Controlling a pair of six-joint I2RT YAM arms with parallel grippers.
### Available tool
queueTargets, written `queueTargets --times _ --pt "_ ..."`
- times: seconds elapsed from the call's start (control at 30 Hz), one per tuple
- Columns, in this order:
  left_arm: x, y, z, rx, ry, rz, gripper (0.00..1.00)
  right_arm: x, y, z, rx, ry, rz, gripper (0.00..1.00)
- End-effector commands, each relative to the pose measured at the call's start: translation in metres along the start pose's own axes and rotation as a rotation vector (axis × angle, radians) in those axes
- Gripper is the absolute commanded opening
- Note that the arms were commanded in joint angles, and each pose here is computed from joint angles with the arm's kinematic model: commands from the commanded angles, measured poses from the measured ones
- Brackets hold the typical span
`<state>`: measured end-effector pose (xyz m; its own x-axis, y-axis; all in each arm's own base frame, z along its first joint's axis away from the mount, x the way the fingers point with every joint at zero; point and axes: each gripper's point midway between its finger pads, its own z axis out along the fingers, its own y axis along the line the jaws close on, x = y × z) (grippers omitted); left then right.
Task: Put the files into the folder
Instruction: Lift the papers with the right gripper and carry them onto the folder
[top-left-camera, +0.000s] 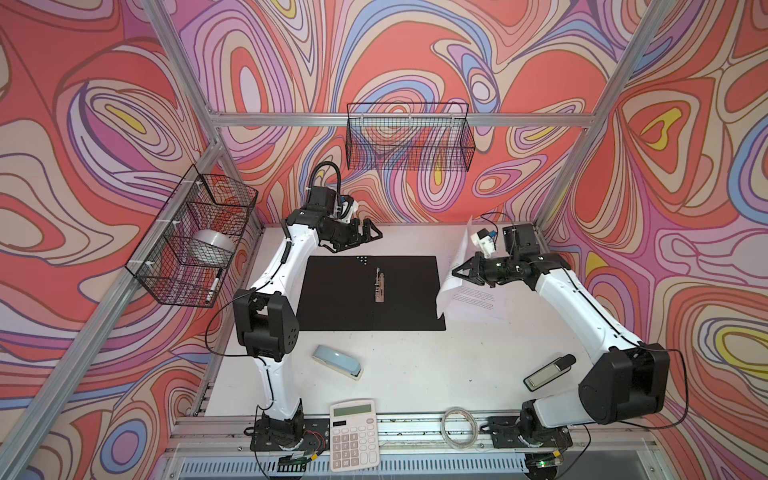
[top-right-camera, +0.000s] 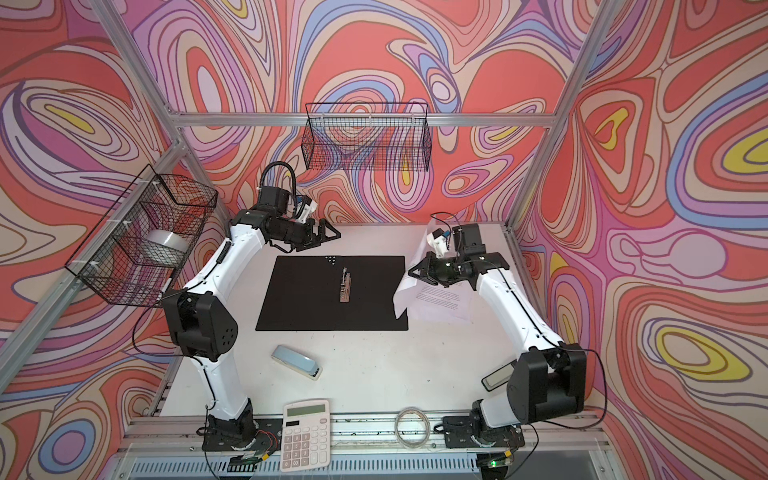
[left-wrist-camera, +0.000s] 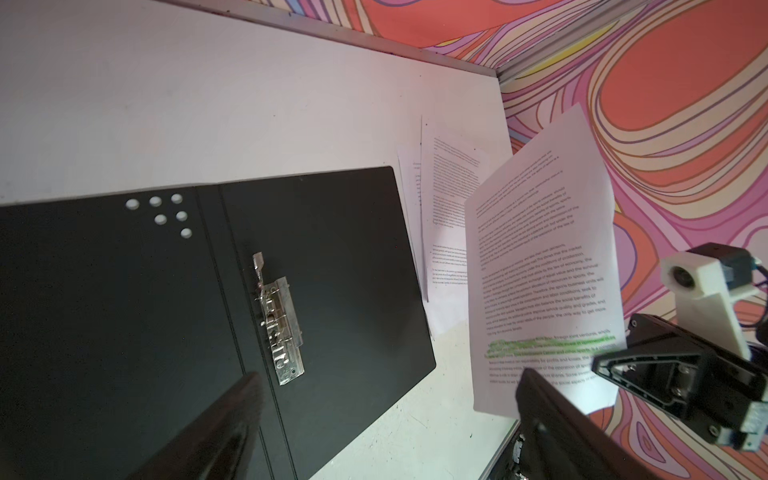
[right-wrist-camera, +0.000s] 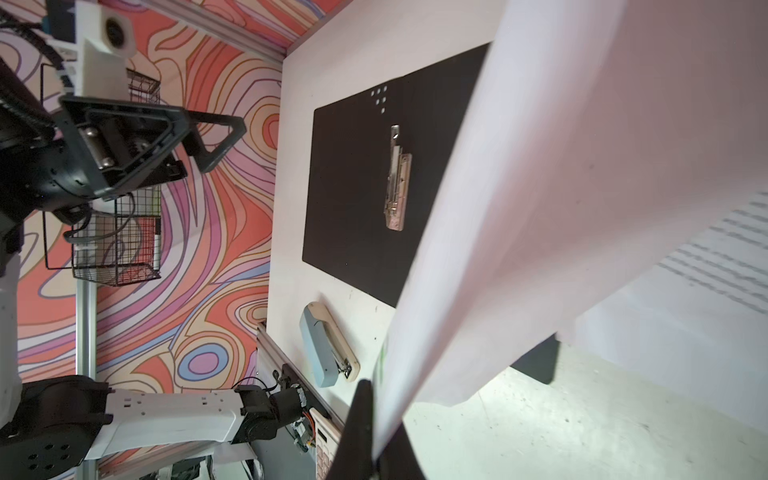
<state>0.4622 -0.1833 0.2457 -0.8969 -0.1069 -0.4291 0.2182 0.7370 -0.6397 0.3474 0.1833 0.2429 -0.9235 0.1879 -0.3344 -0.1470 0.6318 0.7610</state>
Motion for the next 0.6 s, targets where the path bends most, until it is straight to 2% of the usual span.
queueTargets --times 0.0,0.23,0.37,0.57 --pt "-0.01 -0.015 -0.034 0.018 -0.084 0.024 0.95 -0.009 0.029 0.005 -0.047 -0.048 -0.018 0.04" --pt "-0.01 -0.003 -0.049 0.0 -0.118 -0.004 0.96 0.001 0.043 0.033 -0.059 -0.026 -0.048 0.05" --pt "-0.007 0.0 -0.047 -0.001 -0.119 -0.011 0.96 0.006 0.022 0.049 -0.047 -0.033 0.008 0.05" --pt "-0.007 0.002 -0.044 0.002 -0.111 -0.023 0.96 0.016 -0.02 0.068 0.056 -0.032 0.069 0.06"
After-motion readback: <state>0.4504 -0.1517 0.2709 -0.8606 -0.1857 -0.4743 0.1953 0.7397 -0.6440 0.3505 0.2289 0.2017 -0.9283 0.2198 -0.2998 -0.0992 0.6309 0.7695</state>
